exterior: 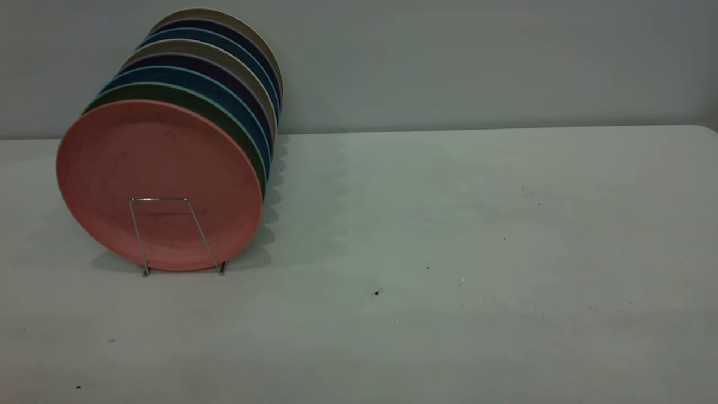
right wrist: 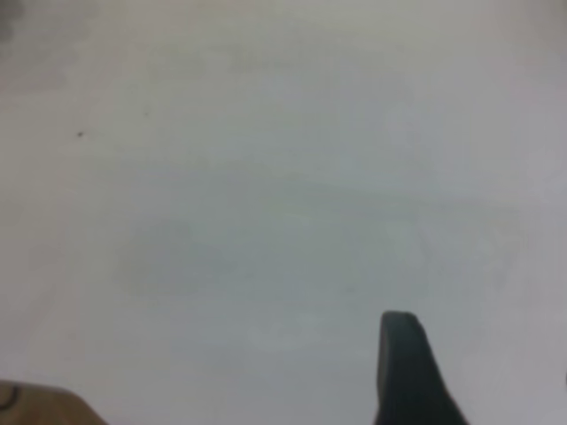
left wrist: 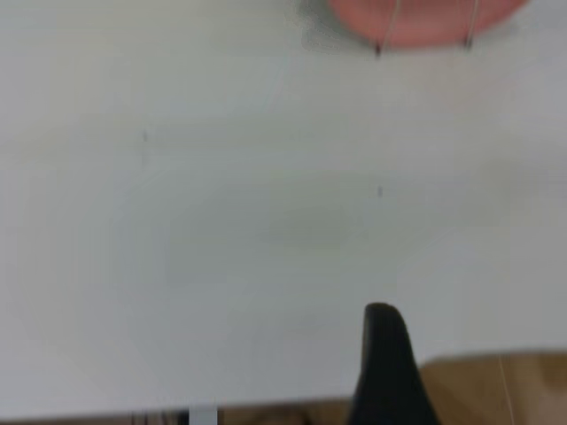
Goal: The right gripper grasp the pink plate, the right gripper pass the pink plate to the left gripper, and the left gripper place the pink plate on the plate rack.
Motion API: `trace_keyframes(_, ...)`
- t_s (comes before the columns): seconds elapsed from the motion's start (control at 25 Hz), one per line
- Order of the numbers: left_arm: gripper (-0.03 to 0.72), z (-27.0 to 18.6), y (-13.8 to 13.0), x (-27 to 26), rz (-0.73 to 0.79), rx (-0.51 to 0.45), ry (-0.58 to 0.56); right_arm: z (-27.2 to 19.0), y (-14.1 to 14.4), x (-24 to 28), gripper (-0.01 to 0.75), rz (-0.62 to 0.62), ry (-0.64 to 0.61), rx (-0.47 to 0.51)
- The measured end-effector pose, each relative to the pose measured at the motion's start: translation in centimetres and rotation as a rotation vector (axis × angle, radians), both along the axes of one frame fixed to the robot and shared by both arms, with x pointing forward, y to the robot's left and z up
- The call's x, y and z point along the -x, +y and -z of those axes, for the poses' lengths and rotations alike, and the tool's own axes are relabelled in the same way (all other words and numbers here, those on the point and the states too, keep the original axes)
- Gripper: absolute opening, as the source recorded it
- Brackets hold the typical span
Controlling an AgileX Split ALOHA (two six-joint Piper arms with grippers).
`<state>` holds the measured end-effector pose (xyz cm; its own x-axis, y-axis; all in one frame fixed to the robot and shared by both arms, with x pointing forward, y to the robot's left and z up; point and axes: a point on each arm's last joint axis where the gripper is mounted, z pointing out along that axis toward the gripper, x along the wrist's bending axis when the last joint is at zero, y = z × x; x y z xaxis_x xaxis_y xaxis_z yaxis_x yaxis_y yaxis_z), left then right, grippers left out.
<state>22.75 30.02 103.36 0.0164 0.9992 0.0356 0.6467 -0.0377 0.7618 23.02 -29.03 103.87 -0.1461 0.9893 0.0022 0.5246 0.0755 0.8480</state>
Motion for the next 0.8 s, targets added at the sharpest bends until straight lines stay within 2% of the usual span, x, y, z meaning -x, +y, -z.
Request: trace_keyframes(0.8, 0.542, 0.15, -0.02, 0.58, 0.0, 0.0, -0.024, 0.0, 0.0, 0.0, 0.44, 0.0, 0.0, 0.0)
